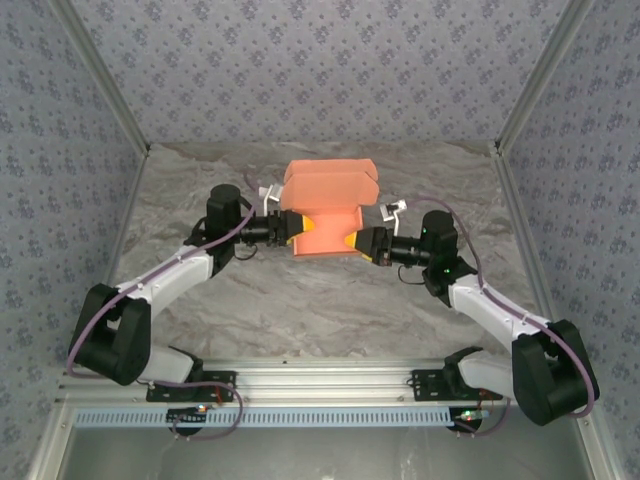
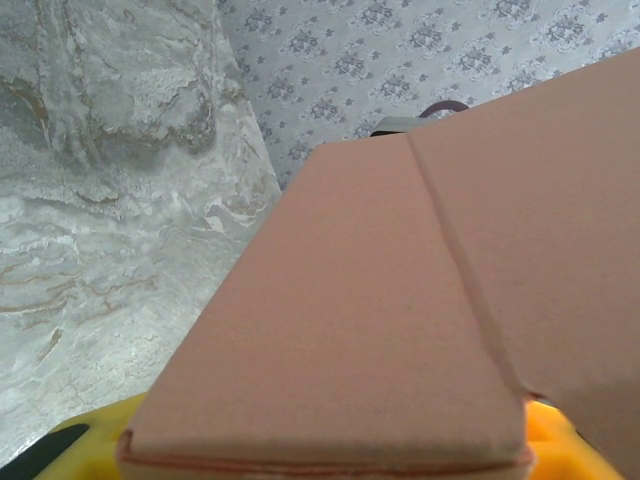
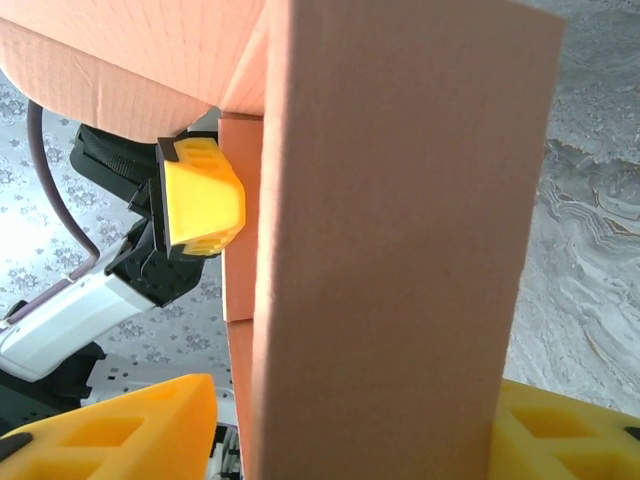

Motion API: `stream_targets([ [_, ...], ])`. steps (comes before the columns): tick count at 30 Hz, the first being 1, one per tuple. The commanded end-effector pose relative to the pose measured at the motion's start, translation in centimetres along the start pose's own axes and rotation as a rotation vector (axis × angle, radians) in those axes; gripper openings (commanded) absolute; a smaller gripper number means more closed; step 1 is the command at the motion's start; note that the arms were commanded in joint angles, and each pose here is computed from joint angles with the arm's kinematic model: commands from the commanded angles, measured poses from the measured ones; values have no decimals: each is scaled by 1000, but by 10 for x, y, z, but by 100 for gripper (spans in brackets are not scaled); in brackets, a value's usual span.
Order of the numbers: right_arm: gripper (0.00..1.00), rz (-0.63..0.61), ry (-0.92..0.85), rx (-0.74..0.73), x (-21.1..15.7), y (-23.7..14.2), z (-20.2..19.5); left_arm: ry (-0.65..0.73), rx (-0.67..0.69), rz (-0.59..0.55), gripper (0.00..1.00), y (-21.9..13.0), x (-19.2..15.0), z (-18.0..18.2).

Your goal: Fold the paper box

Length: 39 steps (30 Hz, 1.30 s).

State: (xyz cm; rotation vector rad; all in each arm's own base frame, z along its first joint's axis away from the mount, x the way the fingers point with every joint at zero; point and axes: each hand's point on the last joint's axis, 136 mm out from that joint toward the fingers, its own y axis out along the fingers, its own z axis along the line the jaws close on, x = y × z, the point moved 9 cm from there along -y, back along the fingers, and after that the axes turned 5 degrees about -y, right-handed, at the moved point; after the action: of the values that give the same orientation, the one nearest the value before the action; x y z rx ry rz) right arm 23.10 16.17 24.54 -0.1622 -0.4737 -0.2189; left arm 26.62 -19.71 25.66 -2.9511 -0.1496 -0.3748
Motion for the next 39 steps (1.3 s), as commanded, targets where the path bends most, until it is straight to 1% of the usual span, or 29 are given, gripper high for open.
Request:
stream_targets([
  [1,54,13,-99,72,14,5,28,27,-7,49,42,3,-3,-4],
  [4,42,11,-103,72,15,7,29,31,-7,48,42,3,-3,-3],
  [8,37,36,-84,26,12,13,24,29,2,46,42,3,-3,-3],
  [11,37,89,-91,-70,6,21,21,25,7,51,42,5,-4,-2],
  [15,38,133,-79,-174,1,27,14,28,24,58,42,7,-6,-1],
  [20,43,117,-82,-144,3,24,16,31,41,52,42,7,-6,1],
  [22,49,81,-85,-81,7,18,22,37,45,53,42,6,-7,1],
  [24,59,21,-78,-22,13,8,27,43,52,50,42,5,-7,1],
  [26,64,-35,-76,-7,17,-3,30,42,61,44,42,4,-7,1],
  [30,65,-117,-69,-16,23,-20,36,46,49,51,43,5,-6,-2],
  [33,65,-176,-67,11,29,-27,38,58,31,71,43,7,-7,-7],
  [36,63,-212,-63,15,33,-30,37,62,31,82,43,8,-9,-7],
  [39,63,-213,-52,7,35,-30,35,65,32,97,43,11,-11,-7],
])
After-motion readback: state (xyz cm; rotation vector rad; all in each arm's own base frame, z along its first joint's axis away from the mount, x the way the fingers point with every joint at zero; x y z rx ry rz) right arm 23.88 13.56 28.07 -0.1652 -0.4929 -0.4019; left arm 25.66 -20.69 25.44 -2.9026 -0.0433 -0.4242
